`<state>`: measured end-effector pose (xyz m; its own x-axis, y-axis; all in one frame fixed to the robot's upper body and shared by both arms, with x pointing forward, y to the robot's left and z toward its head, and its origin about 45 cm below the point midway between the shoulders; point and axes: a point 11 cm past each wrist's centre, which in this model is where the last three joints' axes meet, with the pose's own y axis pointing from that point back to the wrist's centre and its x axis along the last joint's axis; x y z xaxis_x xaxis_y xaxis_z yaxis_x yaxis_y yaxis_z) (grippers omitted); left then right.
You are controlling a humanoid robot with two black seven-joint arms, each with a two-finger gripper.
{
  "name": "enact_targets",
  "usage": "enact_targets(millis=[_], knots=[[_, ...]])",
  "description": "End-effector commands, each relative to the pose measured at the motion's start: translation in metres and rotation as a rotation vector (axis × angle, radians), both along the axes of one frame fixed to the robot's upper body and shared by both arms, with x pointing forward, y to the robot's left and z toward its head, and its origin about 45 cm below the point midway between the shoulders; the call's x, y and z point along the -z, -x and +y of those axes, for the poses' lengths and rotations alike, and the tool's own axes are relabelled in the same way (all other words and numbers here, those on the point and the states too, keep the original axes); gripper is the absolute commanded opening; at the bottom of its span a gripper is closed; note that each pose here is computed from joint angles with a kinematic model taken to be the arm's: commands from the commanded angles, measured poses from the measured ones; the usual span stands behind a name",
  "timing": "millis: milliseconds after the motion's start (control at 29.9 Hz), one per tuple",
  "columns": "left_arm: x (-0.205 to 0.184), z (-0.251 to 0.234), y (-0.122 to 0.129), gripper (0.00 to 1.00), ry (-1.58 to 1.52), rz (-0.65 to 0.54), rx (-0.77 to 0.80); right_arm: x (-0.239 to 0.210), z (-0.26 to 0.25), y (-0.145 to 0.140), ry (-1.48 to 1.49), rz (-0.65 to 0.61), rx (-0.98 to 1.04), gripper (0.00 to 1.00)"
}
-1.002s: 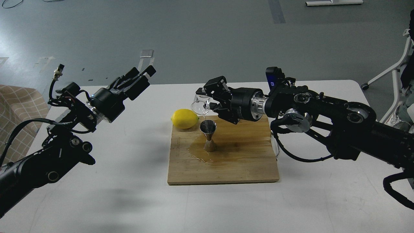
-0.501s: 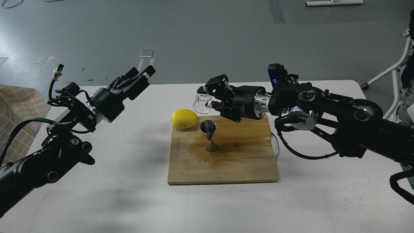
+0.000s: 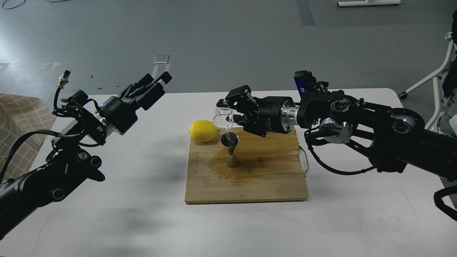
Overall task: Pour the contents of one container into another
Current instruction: 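Hold the glass cup tilted over the jigger with the right gripper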
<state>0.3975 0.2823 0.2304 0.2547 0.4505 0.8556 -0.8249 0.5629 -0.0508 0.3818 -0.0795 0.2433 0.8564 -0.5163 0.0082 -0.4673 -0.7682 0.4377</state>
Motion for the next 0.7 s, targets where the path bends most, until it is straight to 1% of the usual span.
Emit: enact_targets(millis=[0, 568, 668], knots=[[0.0, 0.0, 0.0, 0.98, 0.0, 0.0, 0.0, -0.0007, 0.001, 0.0002, 0.02, -0.026, -0.021, 0.25], [-0.0005, -0.0002, -0.0003, 0.98, 0.0, 0.0, 0.001, -0.0017, 0.0006, 0.0035, 0.061, -0.105, -0.065, 0.25], [-0.0017, -0.0006, -0.001, 0.98, 0.0, -0.003, 0.002, -0.0039, 0.0005, 0.0022, 0.081, -0.141, -0.077, 0.25]])
